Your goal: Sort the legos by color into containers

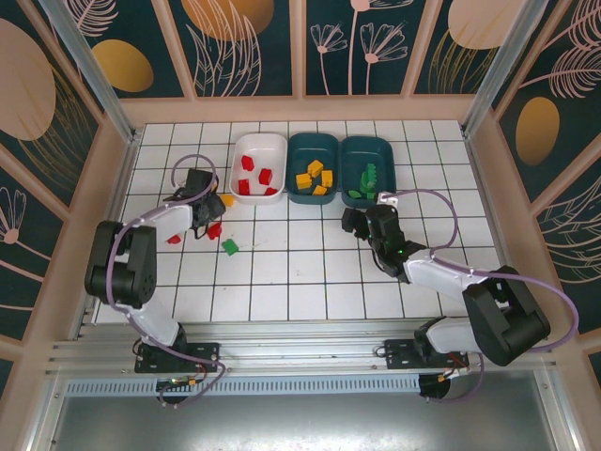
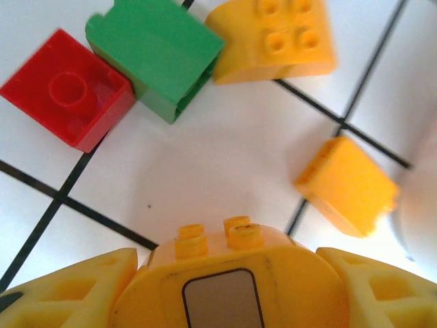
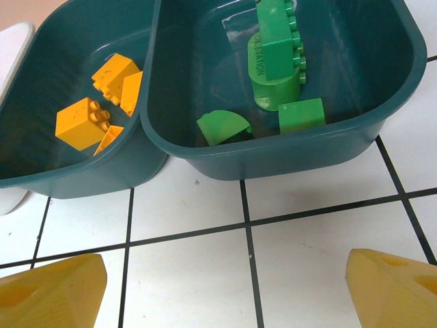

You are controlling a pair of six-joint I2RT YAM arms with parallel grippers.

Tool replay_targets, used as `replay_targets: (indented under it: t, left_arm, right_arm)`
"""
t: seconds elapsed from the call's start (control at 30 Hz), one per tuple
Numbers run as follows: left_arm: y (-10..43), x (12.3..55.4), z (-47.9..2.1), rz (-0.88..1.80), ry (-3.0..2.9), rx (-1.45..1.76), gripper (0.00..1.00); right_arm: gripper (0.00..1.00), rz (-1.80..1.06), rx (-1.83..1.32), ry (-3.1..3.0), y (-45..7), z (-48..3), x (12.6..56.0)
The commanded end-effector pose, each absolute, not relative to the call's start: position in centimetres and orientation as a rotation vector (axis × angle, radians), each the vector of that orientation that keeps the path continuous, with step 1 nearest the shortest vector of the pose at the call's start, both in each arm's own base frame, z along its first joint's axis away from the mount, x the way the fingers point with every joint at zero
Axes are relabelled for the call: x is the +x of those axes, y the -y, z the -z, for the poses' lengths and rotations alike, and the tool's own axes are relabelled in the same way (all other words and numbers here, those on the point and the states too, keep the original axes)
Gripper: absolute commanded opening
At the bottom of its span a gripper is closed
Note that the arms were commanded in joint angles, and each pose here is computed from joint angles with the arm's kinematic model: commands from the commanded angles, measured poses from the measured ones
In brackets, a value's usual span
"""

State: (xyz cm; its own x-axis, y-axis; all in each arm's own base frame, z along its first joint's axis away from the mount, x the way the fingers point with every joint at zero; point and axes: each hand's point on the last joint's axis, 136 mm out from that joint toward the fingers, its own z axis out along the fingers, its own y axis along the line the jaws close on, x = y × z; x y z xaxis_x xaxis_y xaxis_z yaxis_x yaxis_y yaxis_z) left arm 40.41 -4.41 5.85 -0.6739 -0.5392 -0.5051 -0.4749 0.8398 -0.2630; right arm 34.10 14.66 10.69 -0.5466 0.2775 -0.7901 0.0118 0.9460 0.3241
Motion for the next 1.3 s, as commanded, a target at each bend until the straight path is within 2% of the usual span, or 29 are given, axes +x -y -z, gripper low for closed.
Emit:
replay_targets:
  t: [0.0,0.17,0.3,0.4,0.57,0.67,0.73,0.8,0.93,1.07,1.13,1.27]
  left_arm:
    - [8.6,41.4,-10.5,0.349,-2.384,-0.593,0.48]
    - [18.9,43.8,-14.6,0.555,-2.392,-0.253,0.48]
    - [26.4,45.9,-14.9,0.685,-2.391,-0.058,0.48]
    - [30.1,46.9,-13.9,0.766,-2.403,0.036,0.49]
    - [33.3,48.9,-12.3,0.824,-2.417,0.110,0.51]
    - [34.6,49.8,-12.2,0.839,-2.408,0.151,0.57]
    - [35.0,50.1,-13.1,0.847,-2.388,0.168,0.66]
    - [34.9,50.3,-15.2,0.852,-2.338,0.175,0.83]
    - [32.7,49.1,-20.6,0.814,-2.202,0.137,0.99]
    - [27.9,45.7,-22.0,0.696,-2.169,0.015,0.99]
    - [24.2,43.7,-21.4,0.570,-2.181,-0.087,0.98]
    - [18.1,38.6,-15.6,0.369,-2.299,-0.175,0.98]
  right_arm:
    - [0.91,-0.346,0.203,-2.109,-14.9,-11.4,34.7]
    - [0.91,-0.338,0.208,-2.111,-14.8,-11.2,34.7]
    - [0.91,-0.324,0.216,-2.111,-14.6,-11.0,34.7]
    - [0.91,-0.344,0.222,-2.108,-14.6,-11.1,34.6]
    - [0.91,-0.366,0.253,-2.089,-13.8,-11.6,34.5]
    - [0.91,-0.378,0.254,-2.083,-13.7,-11.8,34.4]
    - [0.92,-0.389,0.241,-2.081,-13.9,-12.0,34.4]
    - [0.93,-0.390,0.228,-2.076,-14.0,-12.0,34.3]
    - [0.94,-0.392,0.194,-2.063,-14.6,-12.4,34.1]
    - [0.94,-0.395,0.165,-2.055,-15.1,-12.8,34.1]
    - [0.93,-0.420,0.071,-2.034,-17.2,-13.7,33.4]
    - [0.92,-0.502,-0.187,-1.973,-23.2,-15.2,31.1]
